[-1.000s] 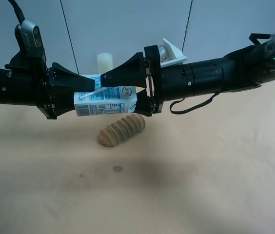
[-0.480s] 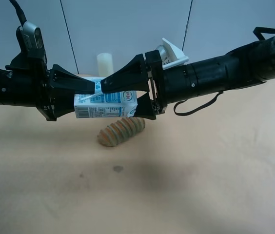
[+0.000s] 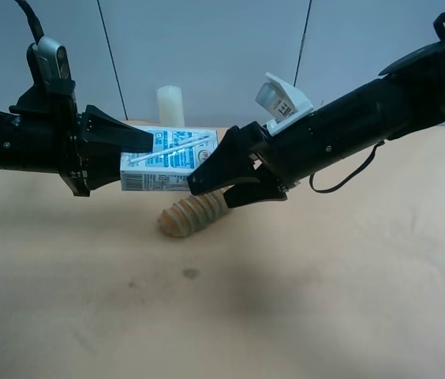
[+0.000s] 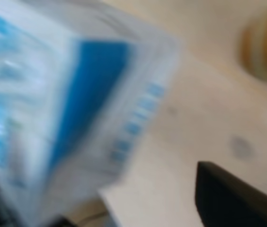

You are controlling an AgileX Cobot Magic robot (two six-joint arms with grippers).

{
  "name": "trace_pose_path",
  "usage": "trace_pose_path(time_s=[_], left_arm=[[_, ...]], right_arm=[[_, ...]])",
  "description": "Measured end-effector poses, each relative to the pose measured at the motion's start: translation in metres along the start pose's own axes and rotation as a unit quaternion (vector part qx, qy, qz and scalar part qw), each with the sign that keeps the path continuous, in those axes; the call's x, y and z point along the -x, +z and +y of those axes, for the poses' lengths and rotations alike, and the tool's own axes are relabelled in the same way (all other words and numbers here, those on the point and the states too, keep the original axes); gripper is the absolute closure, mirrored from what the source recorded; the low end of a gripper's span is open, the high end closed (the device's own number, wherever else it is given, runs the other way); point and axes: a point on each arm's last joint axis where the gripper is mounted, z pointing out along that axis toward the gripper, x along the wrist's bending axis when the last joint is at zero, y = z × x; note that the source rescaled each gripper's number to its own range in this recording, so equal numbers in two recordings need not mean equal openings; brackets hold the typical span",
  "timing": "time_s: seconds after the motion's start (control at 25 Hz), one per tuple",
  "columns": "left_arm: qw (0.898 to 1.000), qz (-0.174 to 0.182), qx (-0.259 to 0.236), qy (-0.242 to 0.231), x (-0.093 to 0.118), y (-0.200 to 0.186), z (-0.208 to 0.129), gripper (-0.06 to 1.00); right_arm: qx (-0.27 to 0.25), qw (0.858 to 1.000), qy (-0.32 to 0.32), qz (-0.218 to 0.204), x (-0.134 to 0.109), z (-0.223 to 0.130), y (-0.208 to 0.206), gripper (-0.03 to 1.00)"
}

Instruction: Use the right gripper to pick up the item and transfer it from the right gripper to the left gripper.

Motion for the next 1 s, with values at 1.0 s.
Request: trace_pose_path(time_s=[1.0], left_arm=[[0.998, -0.008, 0.018, 0.051, 0.028, -0.01, 0.0, 0.94]], right_arm=[[0.075, 0.908, -0.096, -0.4, -0.051, -0.036, -0.132, 0.23]])
